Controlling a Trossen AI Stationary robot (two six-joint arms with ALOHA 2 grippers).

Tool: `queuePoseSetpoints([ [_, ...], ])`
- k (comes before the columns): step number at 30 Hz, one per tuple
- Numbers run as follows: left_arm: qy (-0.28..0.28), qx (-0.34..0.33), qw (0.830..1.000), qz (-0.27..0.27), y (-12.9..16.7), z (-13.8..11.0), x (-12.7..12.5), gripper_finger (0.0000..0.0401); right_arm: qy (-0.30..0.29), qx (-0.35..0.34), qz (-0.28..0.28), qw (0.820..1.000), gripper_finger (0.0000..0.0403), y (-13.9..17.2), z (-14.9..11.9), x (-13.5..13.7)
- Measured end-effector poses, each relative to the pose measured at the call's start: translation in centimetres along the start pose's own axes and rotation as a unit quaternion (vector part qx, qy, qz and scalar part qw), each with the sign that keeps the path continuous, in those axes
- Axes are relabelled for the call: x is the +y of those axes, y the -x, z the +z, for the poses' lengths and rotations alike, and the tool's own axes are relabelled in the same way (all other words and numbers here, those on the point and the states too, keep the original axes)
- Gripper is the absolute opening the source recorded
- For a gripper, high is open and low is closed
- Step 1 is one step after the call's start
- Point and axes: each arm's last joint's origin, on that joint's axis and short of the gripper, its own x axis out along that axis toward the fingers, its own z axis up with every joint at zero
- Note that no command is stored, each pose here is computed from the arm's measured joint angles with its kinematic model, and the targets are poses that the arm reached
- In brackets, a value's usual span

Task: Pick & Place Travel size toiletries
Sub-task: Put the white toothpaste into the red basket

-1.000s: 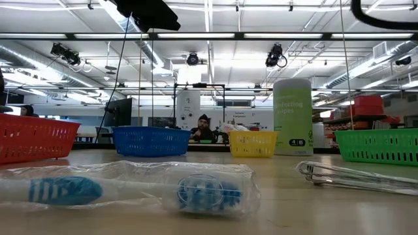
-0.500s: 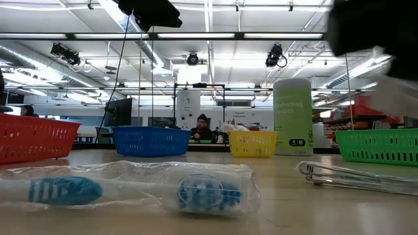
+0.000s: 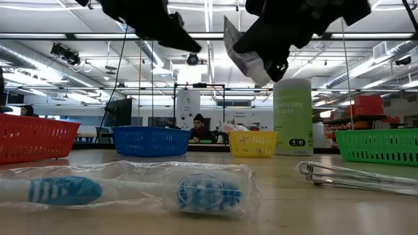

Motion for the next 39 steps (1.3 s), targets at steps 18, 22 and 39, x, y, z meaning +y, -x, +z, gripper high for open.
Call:
queuePoseSetpoints([
  [18,-0.211,-0.098,0.973,0.002,-2.6,1.2,-2.5,0.0155,-0.058,0.033,0.117,0.991,0.0064,0.3,1.9,-3.8],
  [22,-0.221,-0.119,0.968,-0.017,-2.5,1.4,-2.6,0.0155,-0.059,0.025,0.137,0.988,0.0064,0.4,2.3,-4.1],
  [39,-0.261,-0.122,0.957,-0.037,-2.5,1.3,-2.5,0.0084,-0.053,0.000,0.145,0.988,0.0065,0.5,2.9,-4.2],
])
